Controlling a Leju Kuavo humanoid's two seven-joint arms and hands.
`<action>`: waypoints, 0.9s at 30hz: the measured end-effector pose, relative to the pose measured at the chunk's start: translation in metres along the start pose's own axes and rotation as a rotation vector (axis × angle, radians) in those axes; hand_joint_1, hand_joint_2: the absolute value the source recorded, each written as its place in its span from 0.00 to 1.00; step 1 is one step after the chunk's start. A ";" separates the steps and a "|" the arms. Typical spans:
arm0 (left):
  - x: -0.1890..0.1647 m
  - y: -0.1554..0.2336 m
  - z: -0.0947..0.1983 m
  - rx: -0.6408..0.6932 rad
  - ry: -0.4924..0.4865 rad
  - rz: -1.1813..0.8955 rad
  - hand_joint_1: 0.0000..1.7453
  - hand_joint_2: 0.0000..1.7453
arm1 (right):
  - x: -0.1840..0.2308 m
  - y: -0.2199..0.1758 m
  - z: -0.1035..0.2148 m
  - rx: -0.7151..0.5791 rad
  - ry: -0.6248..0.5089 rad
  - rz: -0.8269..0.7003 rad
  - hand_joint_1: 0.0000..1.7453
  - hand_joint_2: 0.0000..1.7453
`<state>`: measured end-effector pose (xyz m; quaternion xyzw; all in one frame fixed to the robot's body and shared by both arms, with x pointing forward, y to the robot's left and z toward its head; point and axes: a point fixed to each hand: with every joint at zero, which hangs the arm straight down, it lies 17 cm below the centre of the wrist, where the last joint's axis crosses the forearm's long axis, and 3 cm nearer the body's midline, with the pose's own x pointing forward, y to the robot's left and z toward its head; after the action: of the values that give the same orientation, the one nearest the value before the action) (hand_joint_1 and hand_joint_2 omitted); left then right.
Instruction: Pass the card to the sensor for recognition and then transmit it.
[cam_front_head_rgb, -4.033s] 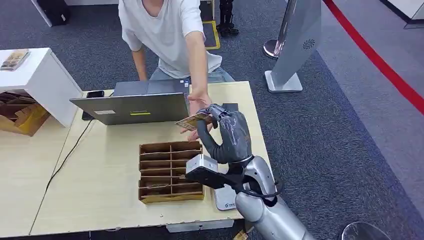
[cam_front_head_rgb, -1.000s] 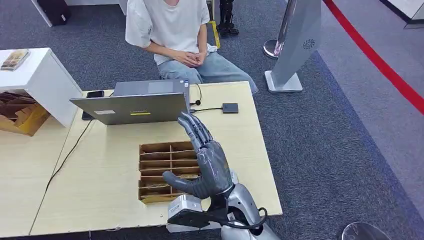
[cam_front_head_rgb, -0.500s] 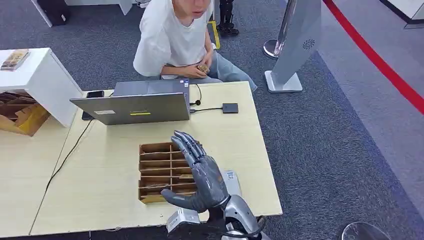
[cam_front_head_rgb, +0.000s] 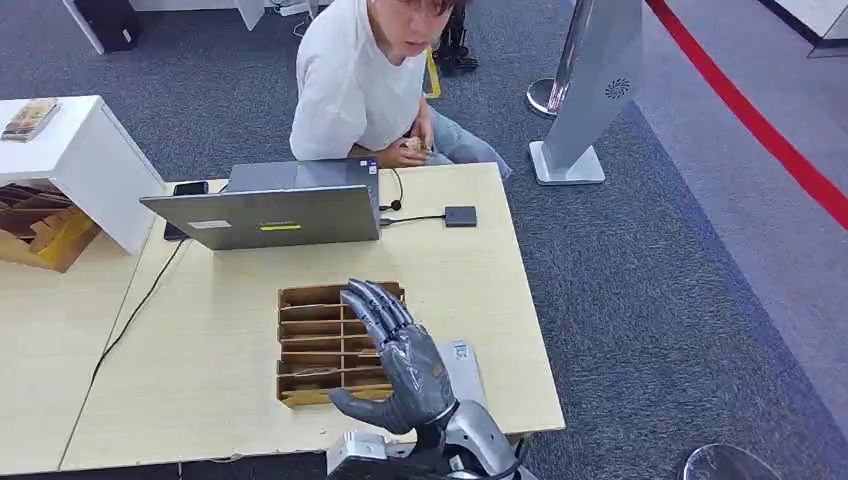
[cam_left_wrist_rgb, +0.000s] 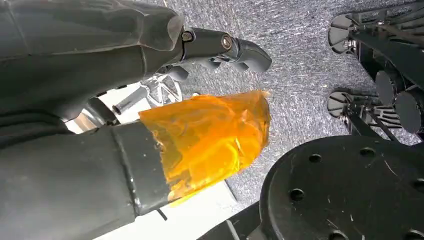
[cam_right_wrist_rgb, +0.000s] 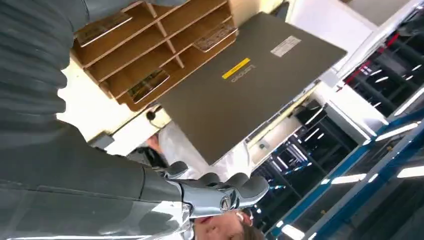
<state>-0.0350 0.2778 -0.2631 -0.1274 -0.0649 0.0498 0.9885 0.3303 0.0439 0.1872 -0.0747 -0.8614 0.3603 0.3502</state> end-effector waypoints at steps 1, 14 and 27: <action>0.000 0.000 0.000 0.000 0.000 0.000 0.00 0.00 | -0.001 0.002 0.002 0.006 0.001 0.020 0.00 1.00; 0.000 0.000 0.000 -0.001 0.001 0.002 0.00 0.00 | -0.015 0.025 0.016 0.065 0.022 0.146 0.00 1.00; -0.001 0.001 0.001 -0.001 0.010 0.001 0.00 0.00 | -0.031 0.045 0.022 0.166 0.029 0.293 0.00 1.00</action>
<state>-0.0365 0.2791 -0.2630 -0.1282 -0.0600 0.0495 0.9887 0.3332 0.0526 0.1296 -0.1754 -0.8034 0.4763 0.3113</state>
